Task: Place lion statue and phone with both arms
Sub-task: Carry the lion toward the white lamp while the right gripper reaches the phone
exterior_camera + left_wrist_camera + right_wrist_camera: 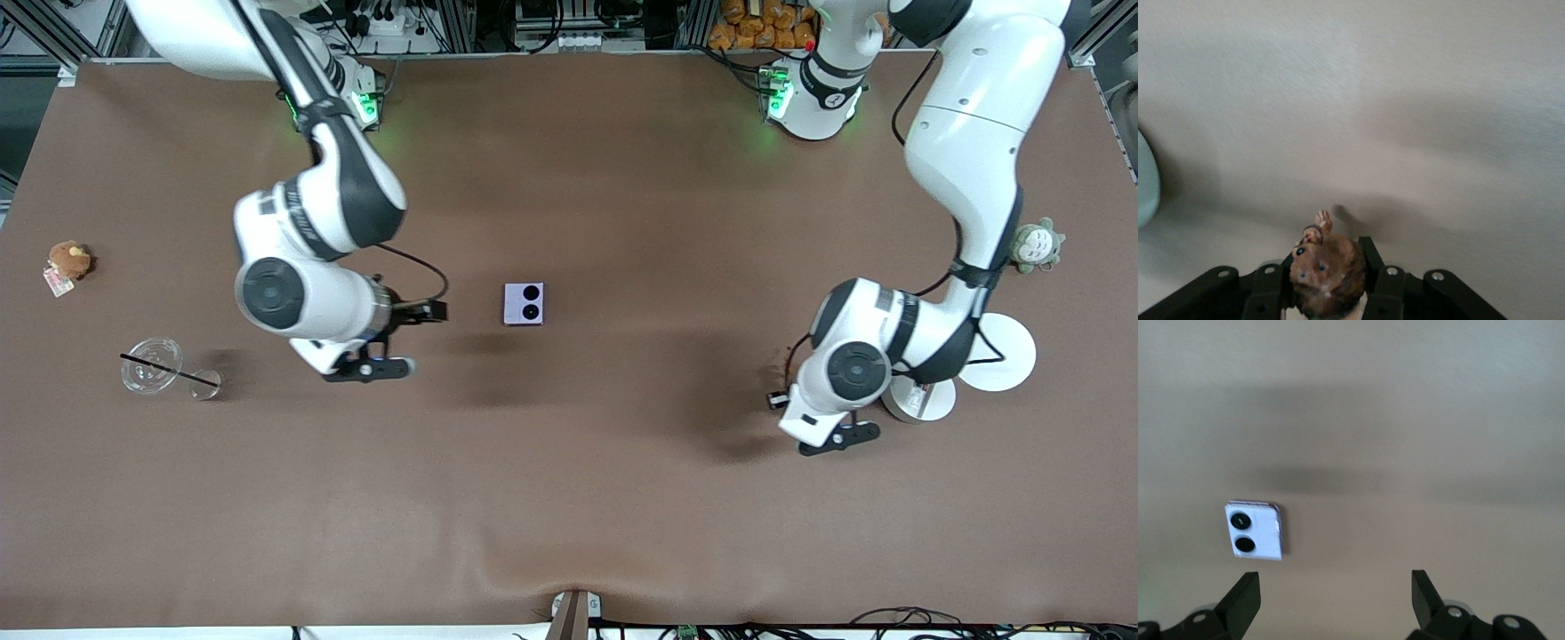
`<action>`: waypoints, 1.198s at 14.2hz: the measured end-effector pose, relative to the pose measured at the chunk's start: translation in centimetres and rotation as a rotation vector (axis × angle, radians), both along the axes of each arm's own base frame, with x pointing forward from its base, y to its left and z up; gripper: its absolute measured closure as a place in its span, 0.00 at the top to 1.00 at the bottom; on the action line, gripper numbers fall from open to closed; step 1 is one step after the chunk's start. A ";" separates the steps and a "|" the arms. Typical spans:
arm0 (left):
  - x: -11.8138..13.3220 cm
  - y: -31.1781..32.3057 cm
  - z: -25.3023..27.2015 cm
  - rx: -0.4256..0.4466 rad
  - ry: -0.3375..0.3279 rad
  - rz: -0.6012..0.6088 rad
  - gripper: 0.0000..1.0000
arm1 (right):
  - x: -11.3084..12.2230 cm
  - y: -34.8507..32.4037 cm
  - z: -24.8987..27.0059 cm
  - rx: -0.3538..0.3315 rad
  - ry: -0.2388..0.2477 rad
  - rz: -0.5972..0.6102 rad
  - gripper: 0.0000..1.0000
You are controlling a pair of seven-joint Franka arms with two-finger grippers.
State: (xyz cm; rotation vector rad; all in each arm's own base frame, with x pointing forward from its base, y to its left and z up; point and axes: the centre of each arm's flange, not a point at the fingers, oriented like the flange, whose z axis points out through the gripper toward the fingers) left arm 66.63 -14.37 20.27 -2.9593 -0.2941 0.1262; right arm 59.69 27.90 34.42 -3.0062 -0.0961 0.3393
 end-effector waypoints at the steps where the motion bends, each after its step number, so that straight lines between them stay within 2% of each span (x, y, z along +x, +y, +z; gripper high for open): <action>1: 0.3 1.1 0.0 -0.006 0.003 -0.026 0.34 | -0.1 1.6 -1.5 0.002 -0.024 -0.002 1.00; 2: 0.4 1.8 0.1 -0.010 0.007 -0.051 0.34 | -0.4 3.1 -3.3 -0.002 -0.032 -0.012 1.00; 6: 0.7 3.2 0.1 -0.018 0.019 -0.116 0.34 | -3.5 9.0 -9.1 -0.044 -0.008 -0.040 1.00; 9: 1.1 6.1 0.1 -0.028 0.032 -0.161 0.34 | -7.2 12.5 -12.6 -0.047 -0.050 -0.047 1.00; 11: 1.3 7.9 0.1 -0.033 0.038 -0.178 0.34 | -8.9 13.1 -14.4 -0.049 -0.061 -0.034 1.00; 17: 1.3 9.2 0.0 -0.036 0.042 -0.179 0.34 | -10.4 13.2 -15.6 -0.066 -0.043 -0.017 1.00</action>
